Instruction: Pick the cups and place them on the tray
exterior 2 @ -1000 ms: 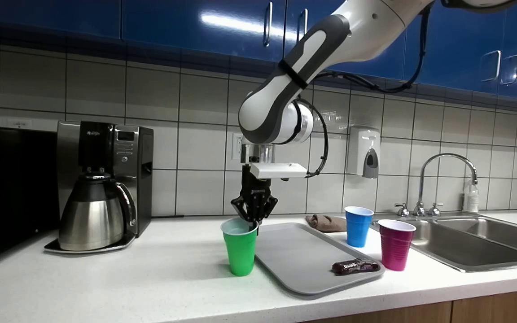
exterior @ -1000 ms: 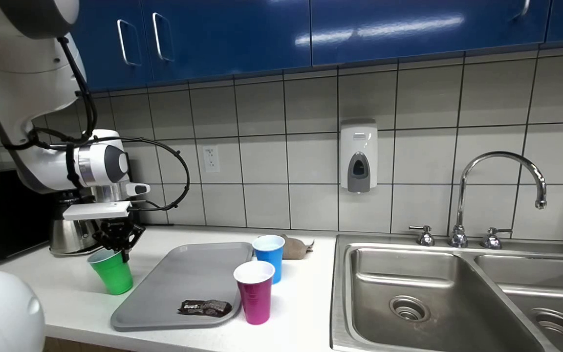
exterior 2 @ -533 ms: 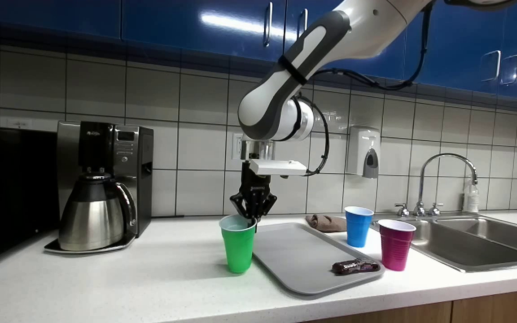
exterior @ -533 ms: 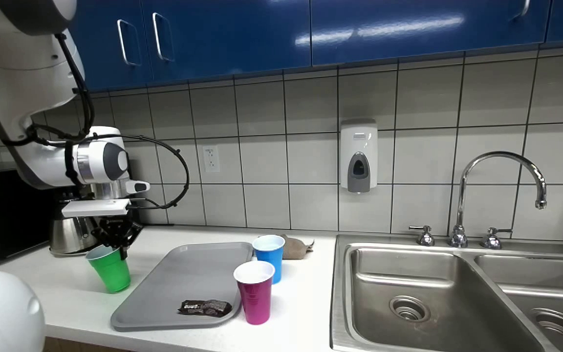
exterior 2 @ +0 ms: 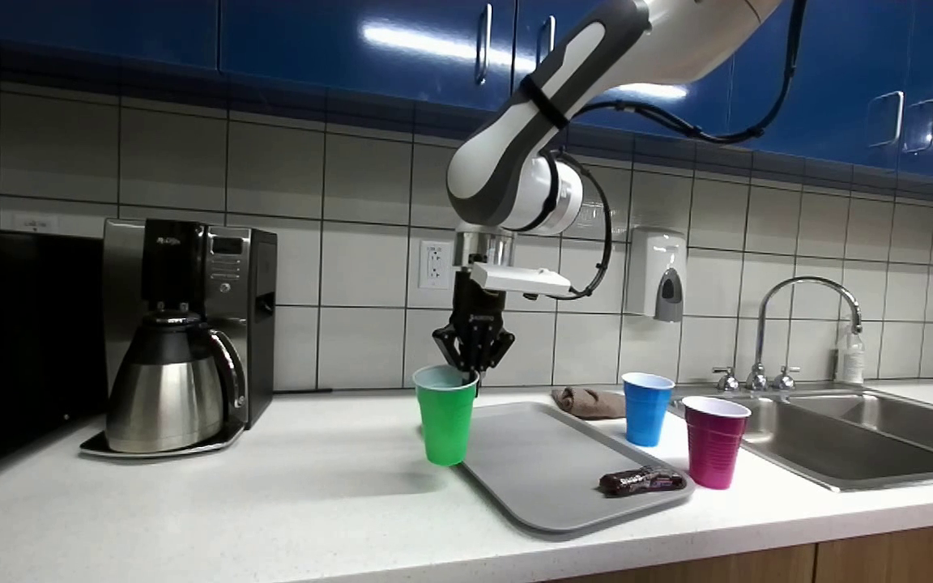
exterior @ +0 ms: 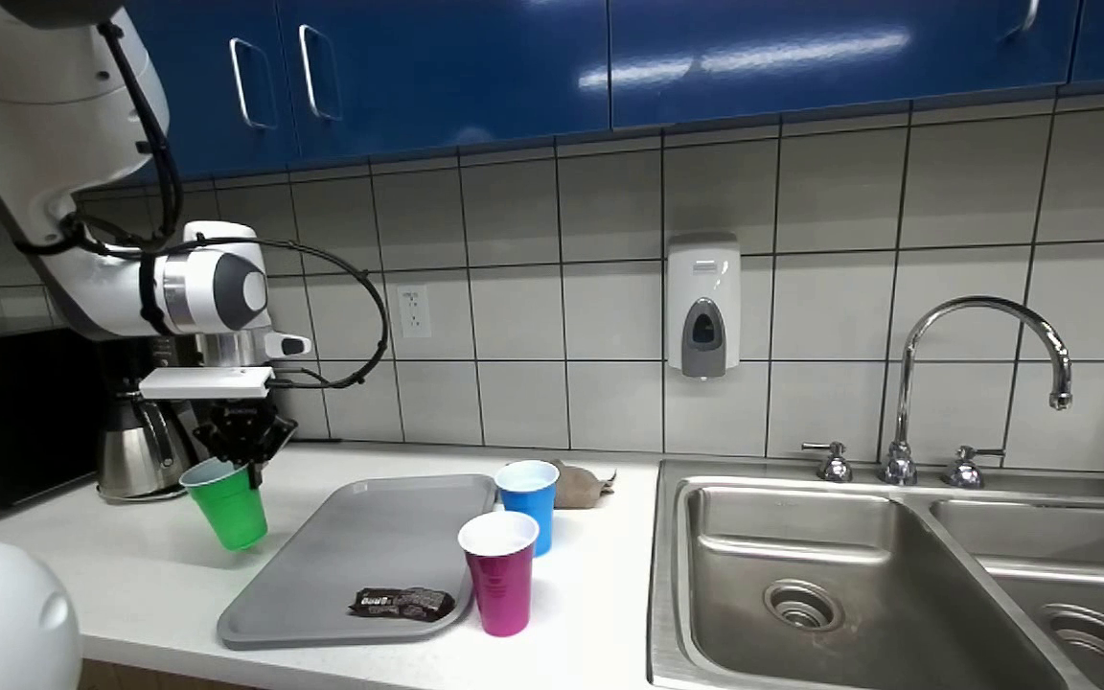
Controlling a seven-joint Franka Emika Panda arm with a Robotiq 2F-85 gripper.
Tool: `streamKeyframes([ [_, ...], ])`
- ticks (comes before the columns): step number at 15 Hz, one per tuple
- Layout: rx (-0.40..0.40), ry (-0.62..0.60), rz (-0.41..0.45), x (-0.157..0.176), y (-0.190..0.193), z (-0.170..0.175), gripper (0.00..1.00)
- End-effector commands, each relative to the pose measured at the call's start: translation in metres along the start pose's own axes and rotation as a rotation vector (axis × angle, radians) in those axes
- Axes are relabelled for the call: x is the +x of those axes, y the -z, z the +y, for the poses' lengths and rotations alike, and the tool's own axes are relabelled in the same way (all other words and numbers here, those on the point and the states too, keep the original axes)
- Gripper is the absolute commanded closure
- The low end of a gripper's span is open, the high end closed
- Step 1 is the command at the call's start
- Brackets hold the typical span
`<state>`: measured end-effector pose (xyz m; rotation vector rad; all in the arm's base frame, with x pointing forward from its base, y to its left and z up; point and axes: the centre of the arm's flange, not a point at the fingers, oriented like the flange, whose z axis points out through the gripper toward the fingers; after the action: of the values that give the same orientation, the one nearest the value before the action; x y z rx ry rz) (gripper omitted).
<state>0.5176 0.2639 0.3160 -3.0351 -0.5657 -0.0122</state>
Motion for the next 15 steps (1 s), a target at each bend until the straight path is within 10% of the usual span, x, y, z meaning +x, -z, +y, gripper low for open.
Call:
streamKeyframes([
  [1, 0.022, 0.015, -0.037, -0.016, 0.017, 0.024, 0.99],
  [15, 0.047, 0.085, -0.142, -0.048, -0.005, 0.096, 0.99],
])
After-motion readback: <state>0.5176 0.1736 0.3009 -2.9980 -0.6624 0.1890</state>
